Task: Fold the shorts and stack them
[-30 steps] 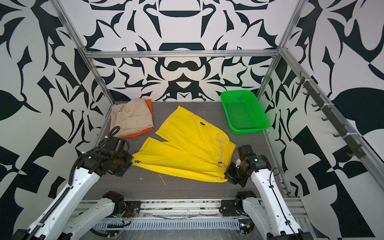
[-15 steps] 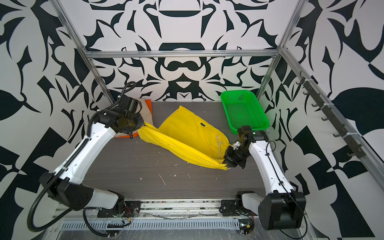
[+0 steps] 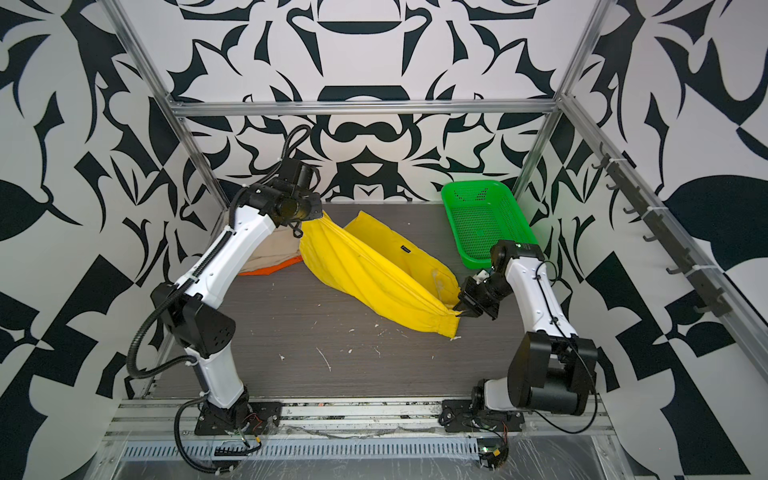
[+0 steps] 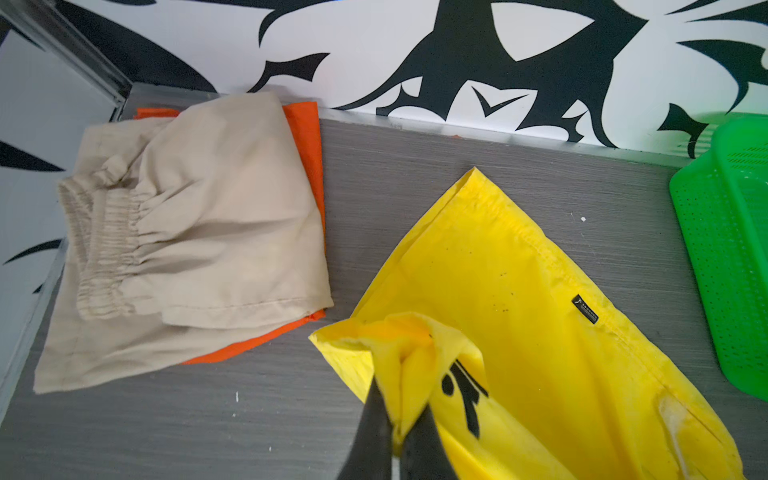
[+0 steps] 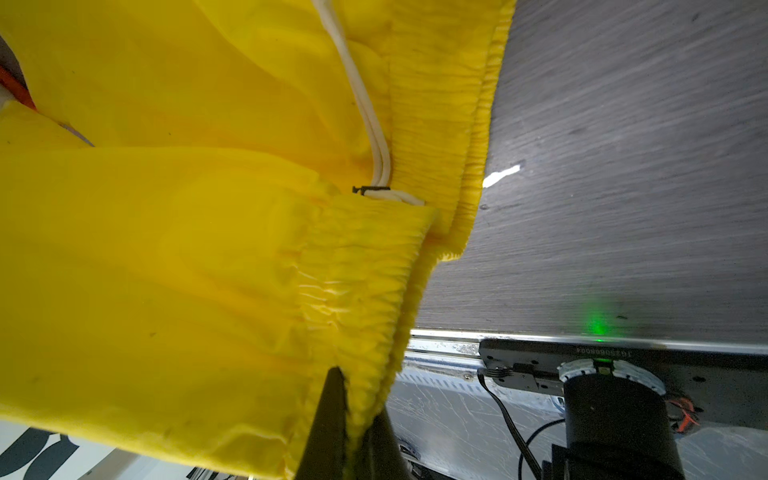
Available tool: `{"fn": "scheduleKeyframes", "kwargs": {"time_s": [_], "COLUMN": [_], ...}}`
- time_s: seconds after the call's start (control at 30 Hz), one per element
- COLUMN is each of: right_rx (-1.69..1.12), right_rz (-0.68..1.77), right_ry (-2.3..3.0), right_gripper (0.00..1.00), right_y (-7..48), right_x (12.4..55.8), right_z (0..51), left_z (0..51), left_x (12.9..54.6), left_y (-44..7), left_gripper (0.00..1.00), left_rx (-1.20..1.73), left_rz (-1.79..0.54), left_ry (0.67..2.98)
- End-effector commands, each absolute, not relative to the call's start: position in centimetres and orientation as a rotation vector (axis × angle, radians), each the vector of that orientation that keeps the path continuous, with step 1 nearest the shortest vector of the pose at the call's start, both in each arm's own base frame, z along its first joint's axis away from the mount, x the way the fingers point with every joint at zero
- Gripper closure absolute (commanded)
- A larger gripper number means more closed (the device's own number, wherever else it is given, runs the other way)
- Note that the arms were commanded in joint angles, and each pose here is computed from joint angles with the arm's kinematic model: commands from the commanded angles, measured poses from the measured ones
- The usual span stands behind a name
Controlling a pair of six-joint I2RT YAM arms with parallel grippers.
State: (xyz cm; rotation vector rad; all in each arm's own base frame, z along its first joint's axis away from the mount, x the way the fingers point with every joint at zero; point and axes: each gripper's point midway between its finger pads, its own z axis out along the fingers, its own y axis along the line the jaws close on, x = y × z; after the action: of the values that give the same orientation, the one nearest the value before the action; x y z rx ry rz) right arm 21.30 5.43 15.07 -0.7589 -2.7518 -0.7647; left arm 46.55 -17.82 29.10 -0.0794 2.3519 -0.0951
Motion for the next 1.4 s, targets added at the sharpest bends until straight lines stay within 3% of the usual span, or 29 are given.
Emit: {"fn": "scheduleKeyframes", "kwargs": {"time_s": [0.0, 0.5, 0.57, 0.63, 0.67, 0.77, 0.87, 1.03, 1.2, 1.37], "right_rx": [-0.734, -0.899, -0.945, -0.981, -0.996, -1.063, -1.1, -1.099, -1.081, -1.194], "right_rz": [-0.643, -0.686, -0.694, -0.683, -0.659, -0.586, -0.557, -0.701, -0.729, -0.841], "right_ry": [-2.747, -2.7, -2.714, -2.77, -2.815, -2.938, -3.031, -3.07, -3.122, -3.098], "right_gripper": [1.0, 0.97, 0.82, 0.66, 0.59, 0.48, 0.43, 0.38, 0.37, 0.36], "right_y": [3.8, 1.1, 0.5, -0.3, -0.9, -2.4, -3.1, -1.7, -1.3, -1.7], "right_x": [20.5, 25.7, 26.7, 27.8, 28.3, 29.1, 29.4, 28.8, 27.7, 27.2], "right_z": [14.6, 9.8, 9.7, 10.5, 11.2, 14.1, 16.5, 17.1, 15.1, 13.6], "left_z": [32.1, 23.3, 21.4, 20.2, 20.1, 21.9, 23.8, 25.7, 24.2, 19.5], "left_x": [49.9, 59.6, 60.7, 61.5, 61.7, 61.2, 59.4, 52.7, 42.7, 31.9], "left_y": [-16.0, -22.2, -23.1, -23.5, -23.6, -23.8, -23.7, -29.0, -39.2, -46.7], "left_gripper": [1.0, 1.0, 0.9, 0.69, 0.64, 0.46, 0.37, 0.34, 0.32, 0.29], "left_rx": [-0.116, -0.021, -0.011, -0.009, -0.004, -0.001, 0.007, 0.222, 0.69, 1.293], "left_rz": [0.013, -0.062, -0.083, -0.088, -0.092, -0.119, -0.177, -0.501, -0.878, -1.024], "left_ry": [2.205, 2.216, 2.216, 2.214, 2.212, 2.198, 2.203, 2.217, 2.123, 1.936]}}
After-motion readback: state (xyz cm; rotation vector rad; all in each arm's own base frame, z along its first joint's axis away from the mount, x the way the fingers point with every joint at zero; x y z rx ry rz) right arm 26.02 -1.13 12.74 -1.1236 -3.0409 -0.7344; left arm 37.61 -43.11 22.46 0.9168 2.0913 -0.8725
